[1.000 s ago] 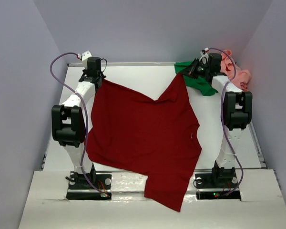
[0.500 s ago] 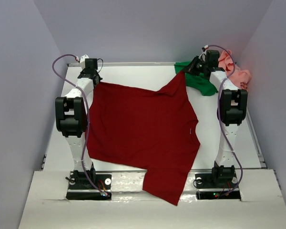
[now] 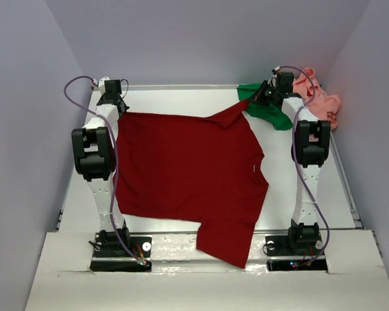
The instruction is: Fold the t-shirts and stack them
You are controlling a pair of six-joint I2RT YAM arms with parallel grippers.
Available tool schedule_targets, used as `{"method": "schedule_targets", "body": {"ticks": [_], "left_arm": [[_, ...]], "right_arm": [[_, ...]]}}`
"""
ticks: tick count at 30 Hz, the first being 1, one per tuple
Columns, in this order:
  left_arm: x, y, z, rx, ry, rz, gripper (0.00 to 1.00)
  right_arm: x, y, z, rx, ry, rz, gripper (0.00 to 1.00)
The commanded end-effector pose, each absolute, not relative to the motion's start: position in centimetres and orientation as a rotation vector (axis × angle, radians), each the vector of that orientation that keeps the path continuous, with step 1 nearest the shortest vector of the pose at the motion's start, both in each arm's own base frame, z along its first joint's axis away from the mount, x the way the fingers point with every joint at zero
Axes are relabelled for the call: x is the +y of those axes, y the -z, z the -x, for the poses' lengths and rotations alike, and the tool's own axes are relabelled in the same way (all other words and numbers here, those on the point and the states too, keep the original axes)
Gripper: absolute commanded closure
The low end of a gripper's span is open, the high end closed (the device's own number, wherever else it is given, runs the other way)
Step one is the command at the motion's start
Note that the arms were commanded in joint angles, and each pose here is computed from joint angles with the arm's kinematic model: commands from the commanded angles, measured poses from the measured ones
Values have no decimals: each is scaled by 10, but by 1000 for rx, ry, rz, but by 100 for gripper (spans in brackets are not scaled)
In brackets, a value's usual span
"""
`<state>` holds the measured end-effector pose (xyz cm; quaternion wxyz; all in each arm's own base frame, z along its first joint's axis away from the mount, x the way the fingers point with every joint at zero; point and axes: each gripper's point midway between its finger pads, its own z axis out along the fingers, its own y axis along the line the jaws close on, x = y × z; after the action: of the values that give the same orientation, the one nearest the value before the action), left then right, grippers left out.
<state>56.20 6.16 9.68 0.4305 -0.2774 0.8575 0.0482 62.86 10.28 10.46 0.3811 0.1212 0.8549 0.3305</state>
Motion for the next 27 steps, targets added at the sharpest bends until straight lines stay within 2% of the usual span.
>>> {"method": "schedule_targets", "body": {"ticks": [1,14,27], "left_arm": [[67,-124,-582,2069,-107,656,100],[57,-128,-596,2071,-29,623,100],[56,-166,-582,2044,-29,609,100]], "right_arm": [[107,-131,-641,2111,-875,-255,100],[116,-159,-641,2060,-940,-179,100],[121,-222,-602,2012,-968,-119,100]]}}
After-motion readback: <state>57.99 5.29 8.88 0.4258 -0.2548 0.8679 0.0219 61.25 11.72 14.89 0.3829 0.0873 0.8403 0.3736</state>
